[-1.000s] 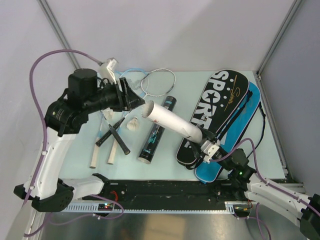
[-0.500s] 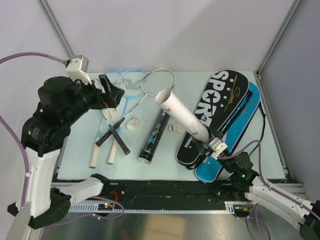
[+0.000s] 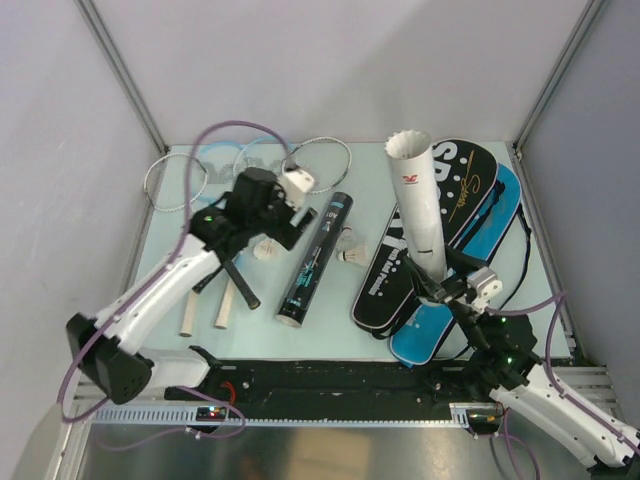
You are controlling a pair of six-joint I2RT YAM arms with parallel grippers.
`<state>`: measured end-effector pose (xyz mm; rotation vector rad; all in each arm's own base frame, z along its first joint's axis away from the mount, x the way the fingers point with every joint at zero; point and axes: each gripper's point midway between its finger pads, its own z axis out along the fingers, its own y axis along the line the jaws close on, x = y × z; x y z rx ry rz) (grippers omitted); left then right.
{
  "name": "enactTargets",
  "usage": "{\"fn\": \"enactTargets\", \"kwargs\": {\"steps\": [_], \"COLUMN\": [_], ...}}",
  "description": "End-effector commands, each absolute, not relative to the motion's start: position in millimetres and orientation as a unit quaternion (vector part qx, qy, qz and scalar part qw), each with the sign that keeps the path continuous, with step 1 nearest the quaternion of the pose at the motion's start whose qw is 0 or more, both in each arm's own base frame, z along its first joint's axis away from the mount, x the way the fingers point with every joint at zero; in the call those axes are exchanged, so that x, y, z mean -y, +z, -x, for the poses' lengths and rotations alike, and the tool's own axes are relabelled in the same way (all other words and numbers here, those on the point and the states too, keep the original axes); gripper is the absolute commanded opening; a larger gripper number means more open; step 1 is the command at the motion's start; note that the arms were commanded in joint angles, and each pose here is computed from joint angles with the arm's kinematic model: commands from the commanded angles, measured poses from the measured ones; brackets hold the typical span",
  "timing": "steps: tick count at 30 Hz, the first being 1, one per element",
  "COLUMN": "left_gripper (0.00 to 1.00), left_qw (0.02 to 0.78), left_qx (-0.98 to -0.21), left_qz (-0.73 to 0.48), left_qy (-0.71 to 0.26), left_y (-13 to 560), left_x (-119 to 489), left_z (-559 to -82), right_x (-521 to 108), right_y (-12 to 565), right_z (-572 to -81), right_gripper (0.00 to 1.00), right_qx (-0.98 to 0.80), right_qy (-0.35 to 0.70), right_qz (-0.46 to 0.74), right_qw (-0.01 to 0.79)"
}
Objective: Pack up the badminton gear
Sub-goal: Pick up the shuttlecock at the center of the board.
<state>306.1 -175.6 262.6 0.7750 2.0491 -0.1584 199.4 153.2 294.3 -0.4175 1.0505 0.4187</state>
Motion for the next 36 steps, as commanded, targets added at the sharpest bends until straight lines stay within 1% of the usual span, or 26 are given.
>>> {"fn": "enactTargets", "kwargs": {"steps": [1, 4, 8, 12, 16, 22, 29, 36], "left_gripper": [0.9, 0.84, 0.76, 0.71, 0.59, 0.57, 0.59, 0.56], "left_qw": [0.513, 0.484, 0.455, 0.45, 0.45, 0.436, 0.413, 0.4], "left_qx": [-0.723, -0.709, -0.701, -0.69, -0.691, -0.692, -0.691, -0.694], "left_qz": [-0.46, -0.51, -0.547, -0.565, -0.565, -0.575, -0.593, -0.598], "left_qy": [-0.04, -0.056, -0.048, -0.046, -0.032, 0.004, 0.014, 0.019], "left_y": [268.0, 237.8, 204.2, 179.9, 159.0, 126.7, 99.8, 81.2], "left_x": [233.4, 269.3, 303.0, 332.1, 348.2, 351.2, 344.2, 344.5], "left_z": [-332.6, -341.5, -354.9, -365.9, -380.2, -396.5, -391.5, -393.8], "right_x": [-133.1, -122.8, -110.6, -103.6, -102.2, -97.7, -94.6, -93.6], "right_y": [339.2, 347.3, 357.9, 364.6, 368.5, 373.0, 373.5, 373.8], "right_z": [-185.8, -179.7, -171.1, -167.8, -165.5, -162.8, -161.1, -160.4], "right_gripper": [0.3, 0.3, 0.3, 0.3, 0.29, 0.29, 0.29, 0.28], "right_qx": [-0.464, -0.461, -0.453, -0.454, -0.454, -0.455, -0.457, -0.459], "right_qy": [0.229, 0.237, 0.234, 0.225, 0.228, 0.229, 0.228, 0.23], "right_qz": [0.138, 0.119, 0.112, 0.112, 0.112, 0.107, 0.106, 0.103], "right_qw": [0.845, 0.847, 0.853, 0.855, 0.854, 0.854, 0.853, 0.852]}}
